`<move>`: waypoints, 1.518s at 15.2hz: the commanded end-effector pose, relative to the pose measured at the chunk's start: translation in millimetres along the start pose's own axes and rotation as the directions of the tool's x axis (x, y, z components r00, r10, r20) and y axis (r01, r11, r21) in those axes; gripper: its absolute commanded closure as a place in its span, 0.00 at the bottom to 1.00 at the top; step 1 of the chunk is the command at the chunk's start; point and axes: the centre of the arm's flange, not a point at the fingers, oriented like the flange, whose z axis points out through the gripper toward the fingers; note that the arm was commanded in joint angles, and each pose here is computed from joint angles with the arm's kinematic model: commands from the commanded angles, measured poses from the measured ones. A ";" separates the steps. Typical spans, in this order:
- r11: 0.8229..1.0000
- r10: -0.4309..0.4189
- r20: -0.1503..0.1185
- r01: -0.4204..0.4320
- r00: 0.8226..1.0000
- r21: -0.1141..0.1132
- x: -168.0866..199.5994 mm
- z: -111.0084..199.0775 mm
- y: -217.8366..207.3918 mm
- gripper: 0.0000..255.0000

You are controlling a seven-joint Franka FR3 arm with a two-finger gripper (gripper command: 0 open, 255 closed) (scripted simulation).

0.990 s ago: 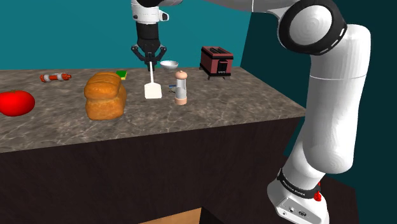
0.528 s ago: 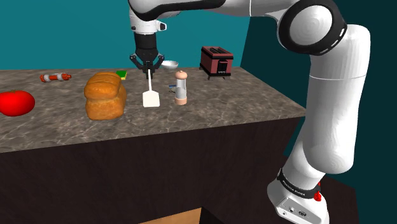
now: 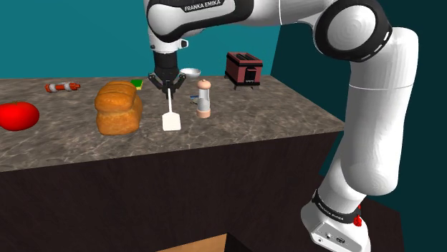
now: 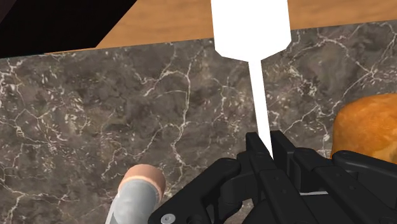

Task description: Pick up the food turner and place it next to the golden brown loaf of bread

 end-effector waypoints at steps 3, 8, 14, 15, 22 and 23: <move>1.000 0.000 0.000 0.000 1.000 0.000 -2.2 20.7 -0.2 1.00; 1.000 0.000 0.000 0.000 1.000 0.000 -4.0 47.1 -0.2 1.00; 1.000 0.000 0.000 0.000 1.000 0.000 -6.1 78.7 -0.2 1.00; 1.000 0.000 0.000 0.000 1.000 0.000 -6.4 84.0 -0.2 1.00; 1.000 0.000 0.000 0.000 1.000 0.000 -8.9 120.8 -0.2 1.00; 1.000 0.000 0.000 0.000 1.000 0.000 -9.2 126.1 -0.2 1.00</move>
